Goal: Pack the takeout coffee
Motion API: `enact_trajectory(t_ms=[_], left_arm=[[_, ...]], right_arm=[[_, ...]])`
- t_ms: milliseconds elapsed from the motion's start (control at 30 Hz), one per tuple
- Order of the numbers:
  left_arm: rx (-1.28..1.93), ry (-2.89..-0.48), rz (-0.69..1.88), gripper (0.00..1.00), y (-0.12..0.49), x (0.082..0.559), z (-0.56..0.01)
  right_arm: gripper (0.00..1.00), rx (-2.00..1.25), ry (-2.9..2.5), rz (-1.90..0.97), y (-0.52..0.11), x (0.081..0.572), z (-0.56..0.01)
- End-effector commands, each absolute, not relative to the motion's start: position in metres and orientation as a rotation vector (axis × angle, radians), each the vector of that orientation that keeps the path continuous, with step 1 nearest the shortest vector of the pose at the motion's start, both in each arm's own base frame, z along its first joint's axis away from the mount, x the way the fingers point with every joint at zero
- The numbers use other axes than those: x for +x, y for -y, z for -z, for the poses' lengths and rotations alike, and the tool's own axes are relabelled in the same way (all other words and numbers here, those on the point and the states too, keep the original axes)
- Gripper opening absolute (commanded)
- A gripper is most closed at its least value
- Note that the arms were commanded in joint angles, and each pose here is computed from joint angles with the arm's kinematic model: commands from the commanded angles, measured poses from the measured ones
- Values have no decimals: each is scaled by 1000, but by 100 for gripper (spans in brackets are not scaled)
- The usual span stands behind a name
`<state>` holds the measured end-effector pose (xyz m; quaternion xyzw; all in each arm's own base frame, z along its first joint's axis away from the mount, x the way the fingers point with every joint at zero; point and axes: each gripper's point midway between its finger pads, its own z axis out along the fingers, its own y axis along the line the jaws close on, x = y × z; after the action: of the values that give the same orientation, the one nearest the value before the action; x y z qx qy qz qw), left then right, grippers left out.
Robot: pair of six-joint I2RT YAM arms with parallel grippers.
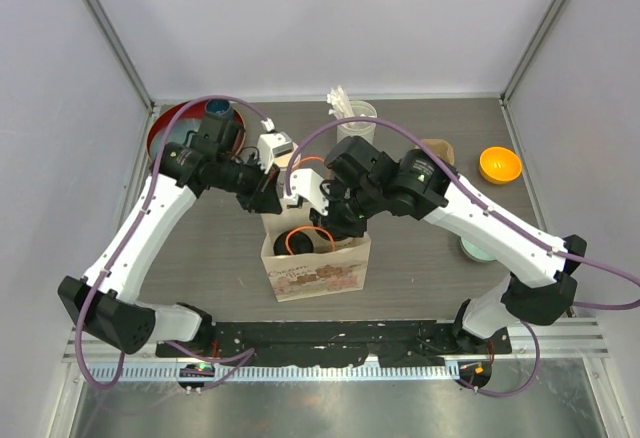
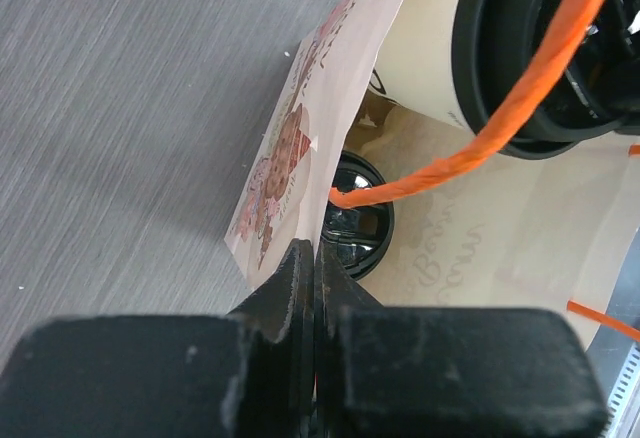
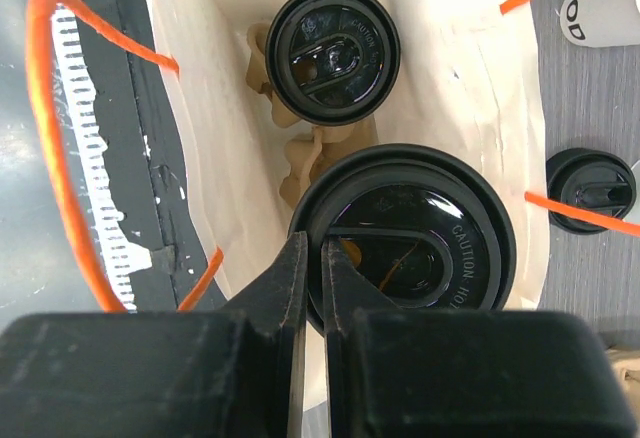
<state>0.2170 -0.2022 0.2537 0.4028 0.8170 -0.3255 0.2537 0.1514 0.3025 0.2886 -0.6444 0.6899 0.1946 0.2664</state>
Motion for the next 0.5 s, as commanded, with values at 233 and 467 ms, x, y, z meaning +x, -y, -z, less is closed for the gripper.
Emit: enact_trajectory(t_ms=[233,467], left_arm=[[1121,-2110,891,0,208,218,-270],[1121,-2113,892,0,208,218,-268]], right_arm=[[1,-1761,-1841,-641,-318,141,-264],[1,-1636,-1797,-606,-332,160,-288]])
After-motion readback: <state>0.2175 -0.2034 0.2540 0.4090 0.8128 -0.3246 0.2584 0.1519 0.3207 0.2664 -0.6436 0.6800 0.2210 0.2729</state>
